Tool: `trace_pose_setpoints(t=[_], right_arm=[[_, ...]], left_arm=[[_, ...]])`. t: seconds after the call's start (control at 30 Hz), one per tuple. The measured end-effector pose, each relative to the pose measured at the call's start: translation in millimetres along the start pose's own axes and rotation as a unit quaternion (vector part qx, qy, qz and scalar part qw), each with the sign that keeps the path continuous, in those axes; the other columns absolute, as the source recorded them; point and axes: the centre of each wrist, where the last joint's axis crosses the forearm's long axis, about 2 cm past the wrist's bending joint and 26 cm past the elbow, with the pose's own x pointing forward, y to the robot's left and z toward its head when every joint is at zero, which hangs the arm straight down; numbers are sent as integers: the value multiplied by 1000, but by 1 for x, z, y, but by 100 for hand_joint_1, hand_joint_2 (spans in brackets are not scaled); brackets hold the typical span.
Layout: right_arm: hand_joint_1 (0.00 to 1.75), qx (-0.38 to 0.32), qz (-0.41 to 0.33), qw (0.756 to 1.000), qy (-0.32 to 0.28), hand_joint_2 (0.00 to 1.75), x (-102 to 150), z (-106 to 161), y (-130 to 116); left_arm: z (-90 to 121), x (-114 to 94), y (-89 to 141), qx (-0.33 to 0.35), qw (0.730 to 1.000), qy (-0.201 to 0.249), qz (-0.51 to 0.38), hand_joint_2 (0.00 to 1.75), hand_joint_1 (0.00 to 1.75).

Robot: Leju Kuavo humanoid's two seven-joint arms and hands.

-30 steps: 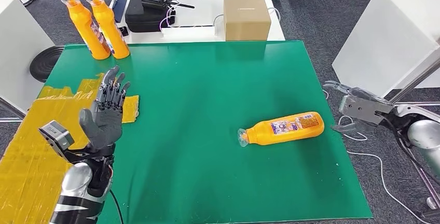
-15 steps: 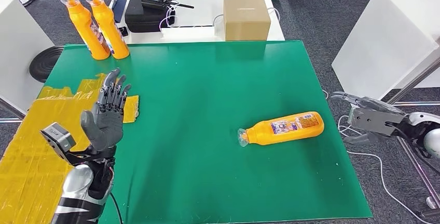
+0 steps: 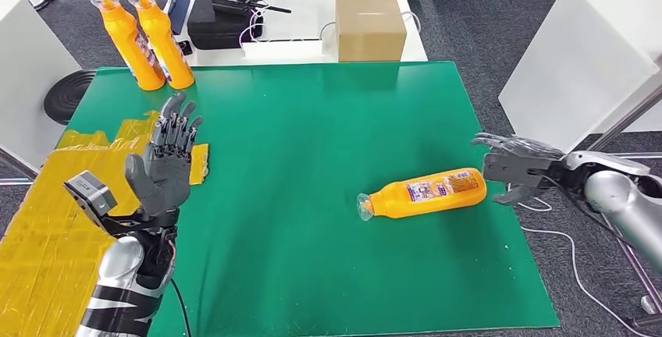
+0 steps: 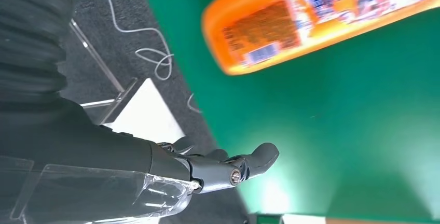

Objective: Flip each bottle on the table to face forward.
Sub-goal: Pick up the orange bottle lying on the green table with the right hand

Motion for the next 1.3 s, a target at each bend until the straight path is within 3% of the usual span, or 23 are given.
trace_pose_setpoints(t=[0.33,0.57,1.3], right_arm=[[0,34,14,999,-11,175,34,-61,7],[0,65,20,998,-13,175,54,-90,18],[0,119,51,991,34,175,49,-107,39]], left_arm=[[-12,-1,-1,-10,1000,-1,7,0,0],[-22,-1,-3,-17,1000,-2,9,0,0],[-31,-5,-3,-18,1000,7,17,0,0]])
